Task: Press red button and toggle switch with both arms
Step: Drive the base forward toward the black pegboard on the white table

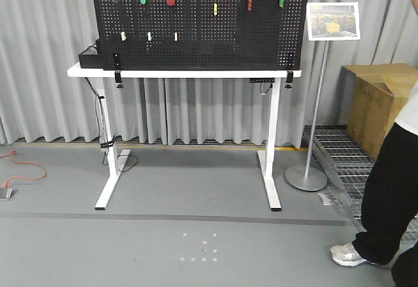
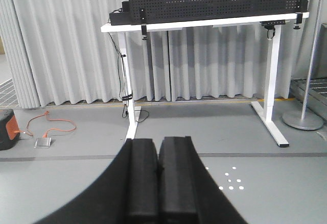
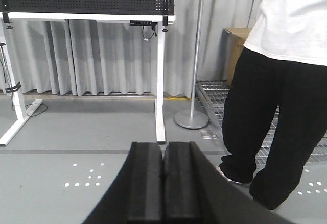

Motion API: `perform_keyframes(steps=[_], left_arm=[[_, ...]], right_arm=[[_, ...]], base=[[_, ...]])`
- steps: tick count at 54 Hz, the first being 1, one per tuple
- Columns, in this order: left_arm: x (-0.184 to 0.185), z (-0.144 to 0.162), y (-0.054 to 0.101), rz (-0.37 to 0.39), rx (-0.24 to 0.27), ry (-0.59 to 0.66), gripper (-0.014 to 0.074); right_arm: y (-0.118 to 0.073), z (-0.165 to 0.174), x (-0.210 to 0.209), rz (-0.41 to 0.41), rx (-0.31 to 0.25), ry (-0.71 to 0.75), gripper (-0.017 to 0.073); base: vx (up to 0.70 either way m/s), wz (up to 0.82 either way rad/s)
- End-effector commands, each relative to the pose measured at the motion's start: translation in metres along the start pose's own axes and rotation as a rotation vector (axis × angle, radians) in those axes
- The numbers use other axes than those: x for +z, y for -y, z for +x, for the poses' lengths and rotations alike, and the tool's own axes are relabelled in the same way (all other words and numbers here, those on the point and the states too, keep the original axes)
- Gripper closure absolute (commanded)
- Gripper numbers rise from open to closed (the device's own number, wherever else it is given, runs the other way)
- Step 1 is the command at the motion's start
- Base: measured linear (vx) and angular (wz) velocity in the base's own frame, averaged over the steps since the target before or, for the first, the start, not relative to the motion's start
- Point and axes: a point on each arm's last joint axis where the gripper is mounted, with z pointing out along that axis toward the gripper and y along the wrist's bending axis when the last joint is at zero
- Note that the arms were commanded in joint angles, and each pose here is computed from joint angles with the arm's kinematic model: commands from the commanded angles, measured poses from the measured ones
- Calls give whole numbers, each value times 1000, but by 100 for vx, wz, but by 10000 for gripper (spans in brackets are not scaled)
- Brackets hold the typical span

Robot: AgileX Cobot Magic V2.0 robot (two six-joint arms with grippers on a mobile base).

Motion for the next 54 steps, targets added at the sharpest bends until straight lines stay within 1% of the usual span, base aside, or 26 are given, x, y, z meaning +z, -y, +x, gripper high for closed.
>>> perform_keyframes(steps=[1, 35, 54], left_arm=[[-1, -7, 0, -3, -9, 87, 591], [-1, -7, 0, -3, -12, 87, 591], [-1, -7, 0, -3, -12, 88, 591]], right_arm=[[0, -6, 0, 0, -10, 80, 557], [-1, -5, 0, -9, -11, 75, 557], [-1, -4, 0, -8, -11, 64, 557]], base=[[0, -1], [1, -1], [16, -4]])
